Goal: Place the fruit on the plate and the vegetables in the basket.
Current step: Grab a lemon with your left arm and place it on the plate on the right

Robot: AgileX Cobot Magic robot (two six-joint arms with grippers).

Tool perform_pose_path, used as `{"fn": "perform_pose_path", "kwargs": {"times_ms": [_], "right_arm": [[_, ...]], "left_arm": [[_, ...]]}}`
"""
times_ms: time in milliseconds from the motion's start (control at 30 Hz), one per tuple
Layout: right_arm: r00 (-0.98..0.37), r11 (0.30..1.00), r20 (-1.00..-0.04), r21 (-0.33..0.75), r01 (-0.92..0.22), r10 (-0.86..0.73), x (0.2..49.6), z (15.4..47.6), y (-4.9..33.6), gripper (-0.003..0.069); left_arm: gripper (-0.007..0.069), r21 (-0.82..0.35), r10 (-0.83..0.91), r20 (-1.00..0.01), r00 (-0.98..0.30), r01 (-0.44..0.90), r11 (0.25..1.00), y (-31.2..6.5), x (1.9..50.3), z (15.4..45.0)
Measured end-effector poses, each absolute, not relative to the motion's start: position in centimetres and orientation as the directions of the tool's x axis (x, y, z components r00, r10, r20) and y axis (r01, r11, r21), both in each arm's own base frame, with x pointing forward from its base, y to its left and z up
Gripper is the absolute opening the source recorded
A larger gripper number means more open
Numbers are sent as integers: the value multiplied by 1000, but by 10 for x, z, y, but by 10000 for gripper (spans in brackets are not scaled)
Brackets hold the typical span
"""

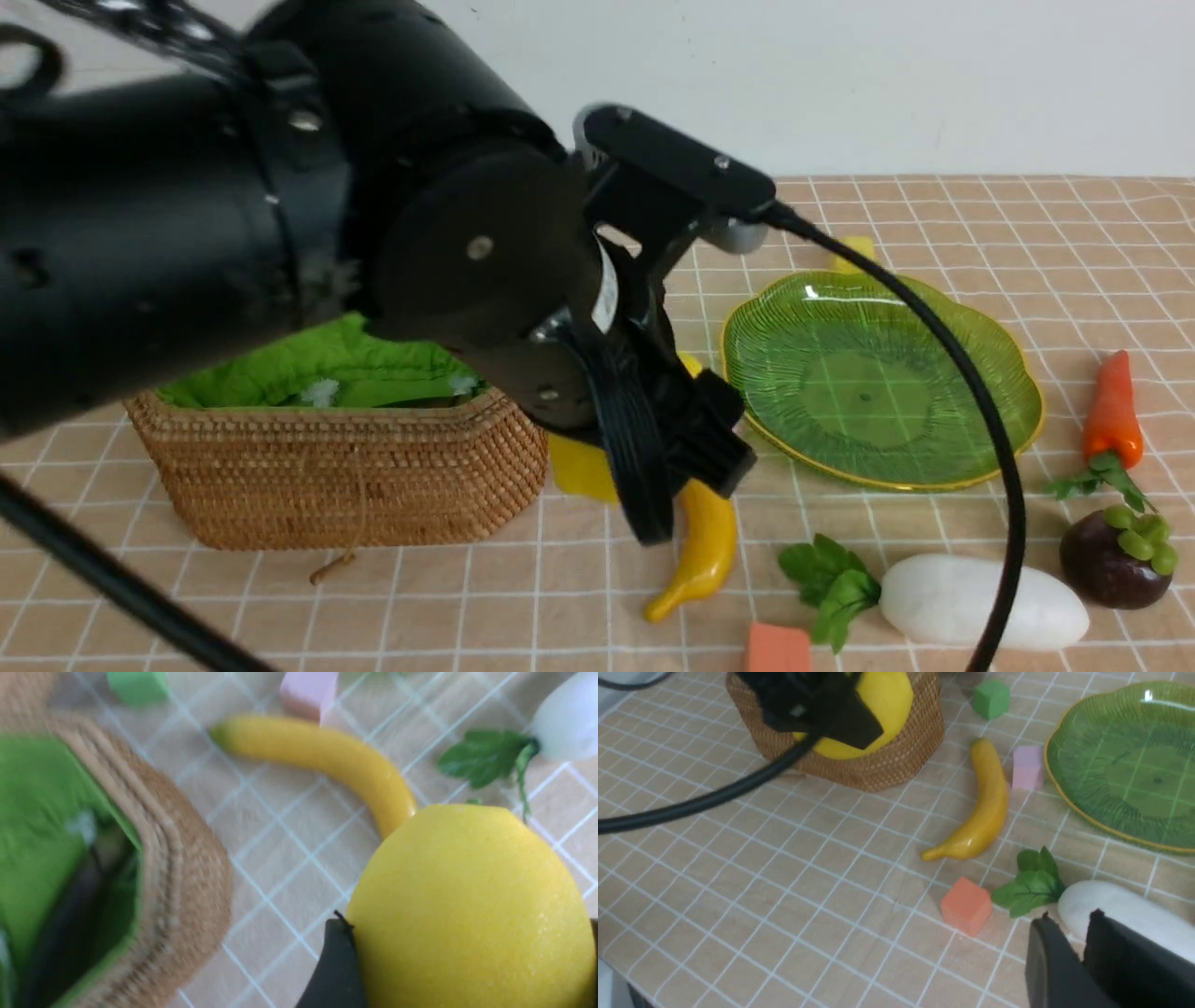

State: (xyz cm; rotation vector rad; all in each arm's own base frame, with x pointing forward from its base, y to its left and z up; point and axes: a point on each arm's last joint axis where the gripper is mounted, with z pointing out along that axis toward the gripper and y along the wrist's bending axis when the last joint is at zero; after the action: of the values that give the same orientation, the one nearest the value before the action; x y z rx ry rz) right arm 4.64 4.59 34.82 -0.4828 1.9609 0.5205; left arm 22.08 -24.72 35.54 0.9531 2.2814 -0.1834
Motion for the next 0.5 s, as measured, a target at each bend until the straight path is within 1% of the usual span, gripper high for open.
{"fn": "perform_pose_path", "kwargs": {"times_ms": [33, 67, 100, 133, 200, 233, 267, 333, 400, 433, 500], "right_arm": [[-394, 832, -914, 145, -535, -94, 48, 350, 45, 141], [-380, 836, -921, 143, -530, -84, 49, 351, 45, 141], [-356, 842, -932, 138, -521, -67, 50, 354, 44, 141], [-353, 843, -933, 138, -520, -65, 51, 354, 44, 141], [-319, 850, -947, 134, -510, -42, 51, 360, 43, 141], [-319, 850, -947, 135, -509, -41, 51, 360, 43, 141], [-310, 852, -951, 144, -503, -22, 50, 366, 43, 141], [-318, 855, -948, 156, -495, -11, 47, 371, 42, 141], [-348, 853, -937, 175, -492, -8, 44, 372, 42, 141], [-353, 853, -936, 177, -492, -10, 44, 371, 42, 141], [-415, 848, -909, 192, -493, -35, 41, 366, 42, 141]], "left_arm": [[577, 141, 608, -647, -460, 711, 689, -249, 221, 360], [577, 152, 613, -668, -422, 729, 667, -252, 222, 361], [577, 157, 611, -702, -366, 757, 635, -261, 226, 360], [577, 157, 612, -703, -362, 761, 630, -264, 228, 358], [577, 129, 576, -758, -307, 795, 593, -292, 242, 346], [577, 127, 573, -761, -305, 796, 592, -294, 244, 344], [577, 101, 546, -782, -302, 803, 588, -317, 263, 328], [577, 74, 524, -789, -320, 798, 599, -340, 287, 308], [577, 49, 505, -790, -348, 785, 617, -356, 311, 290], [577, 46, 510, -783, -357, 784, 619, -359, 315, 282], [577, 42, 487, -795, -360, 769, 637, -376, 345, 266]]}}
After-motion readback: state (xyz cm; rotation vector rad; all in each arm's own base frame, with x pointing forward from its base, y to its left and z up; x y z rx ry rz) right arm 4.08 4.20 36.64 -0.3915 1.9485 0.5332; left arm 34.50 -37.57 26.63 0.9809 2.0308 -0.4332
